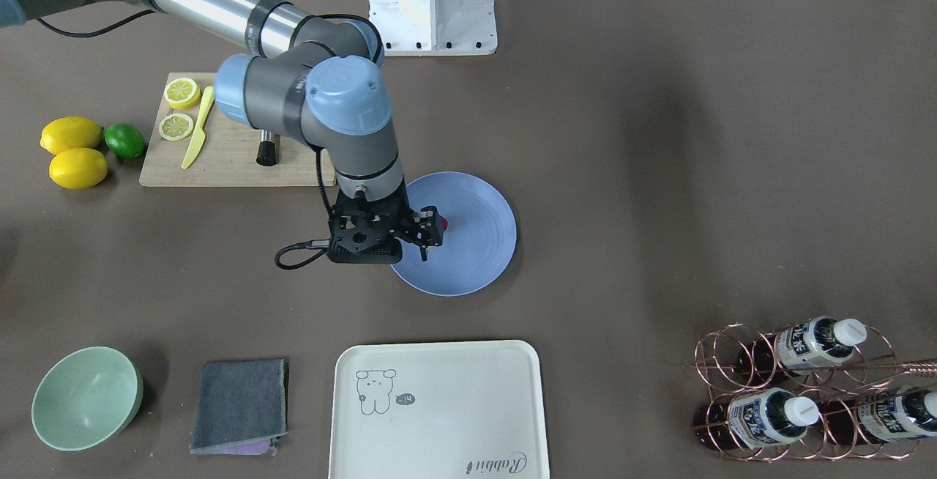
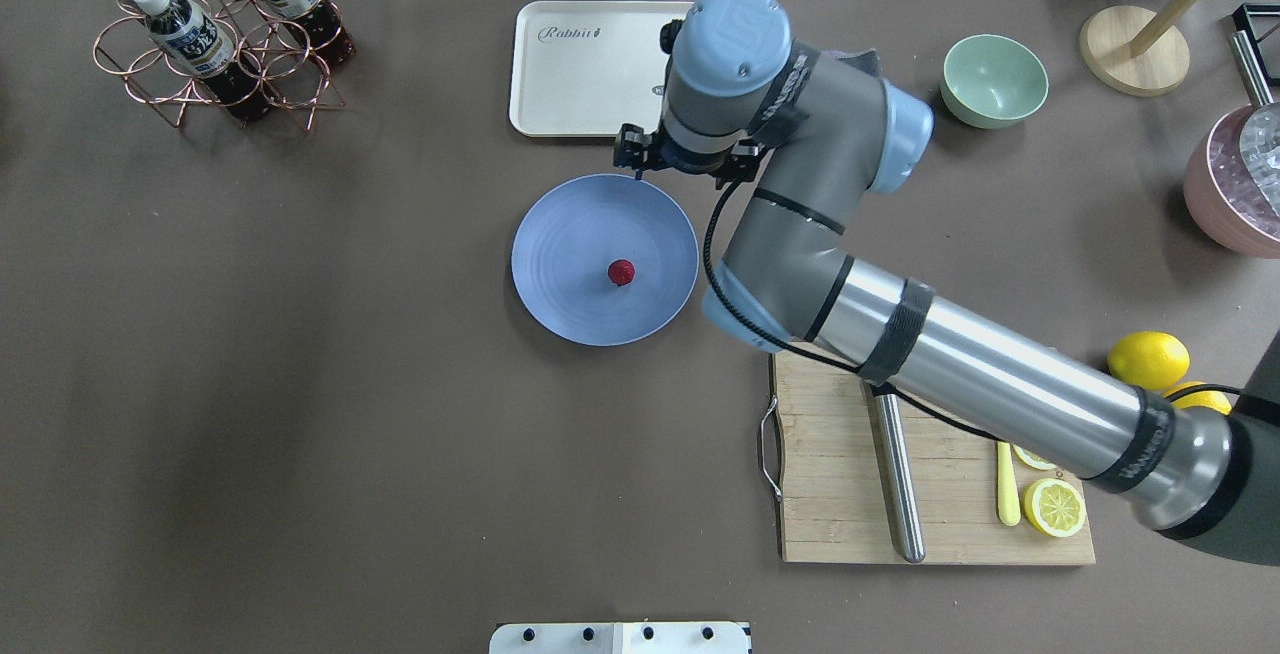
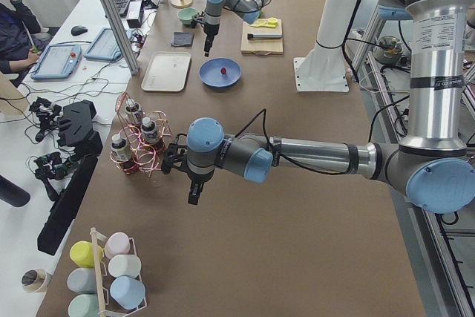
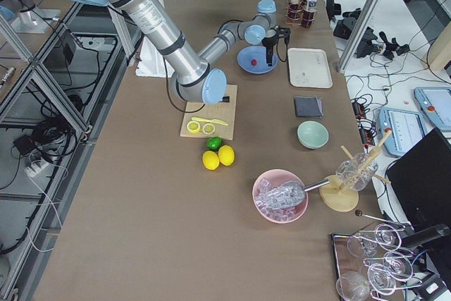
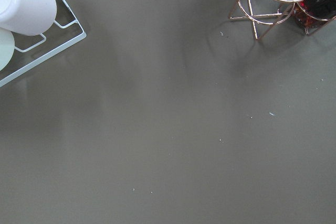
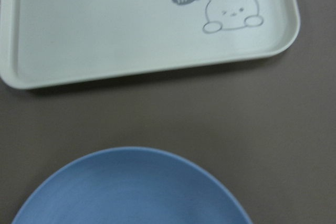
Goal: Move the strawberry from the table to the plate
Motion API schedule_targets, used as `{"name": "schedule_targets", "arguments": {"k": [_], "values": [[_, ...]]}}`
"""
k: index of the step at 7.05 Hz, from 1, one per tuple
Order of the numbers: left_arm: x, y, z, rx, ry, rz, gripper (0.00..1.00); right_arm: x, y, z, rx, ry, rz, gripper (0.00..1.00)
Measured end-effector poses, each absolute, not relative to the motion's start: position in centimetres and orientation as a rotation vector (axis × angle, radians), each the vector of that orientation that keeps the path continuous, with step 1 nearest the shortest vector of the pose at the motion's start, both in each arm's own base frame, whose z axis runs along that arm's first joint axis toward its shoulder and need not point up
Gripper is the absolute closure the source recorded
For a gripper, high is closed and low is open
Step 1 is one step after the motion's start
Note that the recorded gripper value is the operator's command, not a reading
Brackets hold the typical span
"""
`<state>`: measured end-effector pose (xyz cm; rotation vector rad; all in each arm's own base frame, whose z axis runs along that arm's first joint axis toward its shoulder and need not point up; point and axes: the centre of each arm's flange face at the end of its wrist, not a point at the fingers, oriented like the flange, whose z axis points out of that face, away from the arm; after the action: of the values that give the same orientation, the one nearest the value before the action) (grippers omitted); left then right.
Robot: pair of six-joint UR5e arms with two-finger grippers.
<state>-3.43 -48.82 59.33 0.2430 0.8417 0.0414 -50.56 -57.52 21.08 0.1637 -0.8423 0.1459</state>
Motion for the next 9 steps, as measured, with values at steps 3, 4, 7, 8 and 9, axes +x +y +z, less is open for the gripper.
{"name": "schedule_targets", "arguments": {"k": [3, 4, 7, 8, 9], "values": [[-4.1, -48.8, 59.7, 0.223, 0.839, 0.018, 0.03, -29.1, -61.3, 29.4, 0.178, -0.752, -0.055, 0.00], [-4.5, -48.8, 59.7, 0.224, 0.837, 0.009, 0.03, -22.4, -61.4, 32.8, 0.188, -0.707, -0.123, 0.00], [-4.8, -48.8, 59.7, 0.228, 0.841, 0.009, 0.02, -5.0, -59.0, 46.0, 0.179, -0.662, -0.294, 0.00], [-4.7, -48.8, 59.7, 0.223, 0.841, 0.015, 0.02, -0.4, -57.7, 50.9, 0.162, -0.656, -0.325, 0.00], [-4.7, -48.8, 59.9, 0.204, 0.840, 0.011, 0.02, 3.7, -56.6, 55.9, 0.146, -0.662, -0.347, 0.00]]}}
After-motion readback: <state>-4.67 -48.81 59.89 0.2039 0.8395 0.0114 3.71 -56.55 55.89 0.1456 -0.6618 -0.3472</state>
